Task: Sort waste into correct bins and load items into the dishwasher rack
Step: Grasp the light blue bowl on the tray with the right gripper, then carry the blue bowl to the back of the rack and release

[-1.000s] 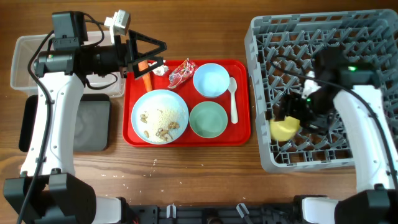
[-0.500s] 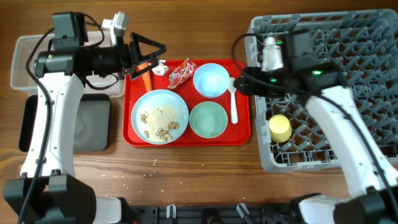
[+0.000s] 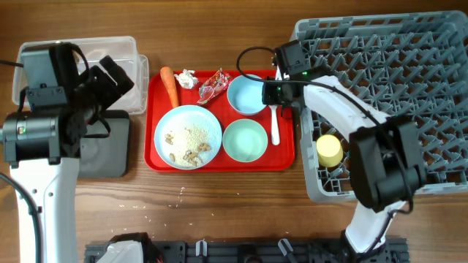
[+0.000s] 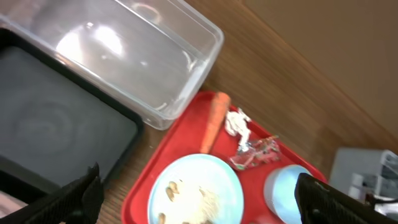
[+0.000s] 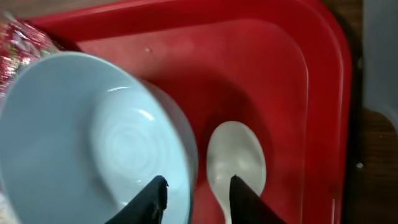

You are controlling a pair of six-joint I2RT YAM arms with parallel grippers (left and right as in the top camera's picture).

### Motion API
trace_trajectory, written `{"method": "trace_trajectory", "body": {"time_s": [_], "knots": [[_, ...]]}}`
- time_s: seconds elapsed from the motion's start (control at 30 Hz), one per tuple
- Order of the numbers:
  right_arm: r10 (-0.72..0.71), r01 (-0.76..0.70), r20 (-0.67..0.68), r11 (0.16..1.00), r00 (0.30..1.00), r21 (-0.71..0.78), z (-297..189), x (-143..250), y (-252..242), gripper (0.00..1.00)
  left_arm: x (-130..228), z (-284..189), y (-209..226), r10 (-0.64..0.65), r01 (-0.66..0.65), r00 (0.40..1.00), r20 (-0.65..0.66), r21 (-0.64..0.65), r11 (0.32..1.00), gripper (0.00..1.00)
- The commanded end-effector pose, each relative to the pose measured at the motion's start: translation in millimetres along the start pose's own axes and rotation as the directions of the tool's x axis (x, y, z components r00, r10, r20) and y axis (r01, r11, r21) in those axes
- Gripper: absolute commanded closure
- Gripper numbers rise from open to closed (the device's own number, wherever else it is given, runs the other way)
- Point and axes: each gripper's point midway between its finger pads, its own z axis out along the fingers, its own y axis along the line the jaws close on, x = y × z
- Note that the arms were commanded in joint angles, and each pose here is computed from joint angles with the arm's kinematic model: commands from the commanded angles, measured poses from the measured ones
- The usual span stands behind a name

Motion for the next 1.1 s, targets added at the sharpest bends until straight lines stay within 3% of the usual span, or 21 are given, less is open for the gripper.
{"method": "trace_trajectory", "body": {"time_s": [0.0, 0.13, 0.23, 0.3, 0.37, 0.43, 0.5, 0.57, 0.67, 0.8, 0.87, 1.07], "knots": [[-0.008, 0.008, -0.012, 1.000, 1.000, -0.003, 7.1, 0.6, 0.4, 0.94, -8.9, -1.4, 8.5, -0.019, 0.021, 0.999, 0.042, -0.051, 0.998, 0.00], [-0.003, 0.005, 0.057, 1.000, 0.998, -0.029, -20.4, -16.0, 5.5, 0.96, -9.5, -1.4, 8.2, -0.018, 0.021, 0.999, 0.044, -0.049, 0.999, 0.00], [-0.011, 0.021, 0.181, 0.998, 0.984, -0.055, -70.8, -38.8, 13.7, 0.96, -9.5, -1.4, 8.2, -0.018, 0.021, 0.999, 0.044, -0.049, 0.999, 0.00], [-0.038, 0.037, 0.301, 0.999, 0.953, 0.011, -113.1, -54.8, 7.9, 0.96, -9.5, -1.4, 8.2, -0.018, 0.021, 0.999, 0.044, -0.049, 0.999, 0.00], [-0.047, -0.045, 0.431, 0.978, 0.901, 0.202, -158.6, -67.4, -25.7, 0.96, -9.5, -1.4, 8.2, -0.018, 0.021, 0.999, 0.044, -0.049, 0.999, 0.00], [-0.098, -0.180, 0.533, 0.877, 0.840, 0.445, -206.1, -71.4, -72.9, 0.96, -9.5, -1.4, 8.2, -0.018, 0.021, 0.999, 0.044, -0.049, 0.999, 0.00], [-0.210, -0.291, 0.548, 0.667, 0.810, 0.686, -252.5, -66.0, -118.8, 0.96, -9.5, -1.4, 8.2, -0.018, 0.021, 0.999, 0.044, -0.049, 0.999, 0.00], [-0.273, -0.323, 0.500, 0.500, 0.821, 0.803, -274.3, -59.6, -143.3, 0.96, -9.5, -1.4, 8.2, -0.018, 0.021, 0.999, 0.044, -0.049, 0.999, 0.00], [-0.271, -0.357, 0.474, 0.385, 0.838, 0.851, -279.2, -59.8, -168.6, 0.96, -9.5, -1.4, 8.2, -0.018, 0.021, 0.999, 0.044, -0.049, 0.999, 0.00], [-0.276, -0.302, 0.400, 0.334, 0.874, 0.893, -257.5, -73.2, -188.3, 0.96, -9.4, -1.3, 8.3, -0.018, 0.021, 0.999, 0.044, -0.050, 0.999, 0.00], [-0.313, -0.186, 0.286, 0.312, 0.906, 0.932, -229.5, -83.5, -191.1, 0.96, -9.5, -1.4, 8.2, -0.018, 0.021, 0.999, 0.044, -0.049, 0.999, 0.00], [-0.337, -0.086, 0.185, 0.286, 0.923, 0.954, -182.2, -89.6, -192.8, 0.96, -9.5, -1.4, 8.2, -0.018, 0.021, 0.999, 0.044, -0.049, 0.999, 0.00]]}}
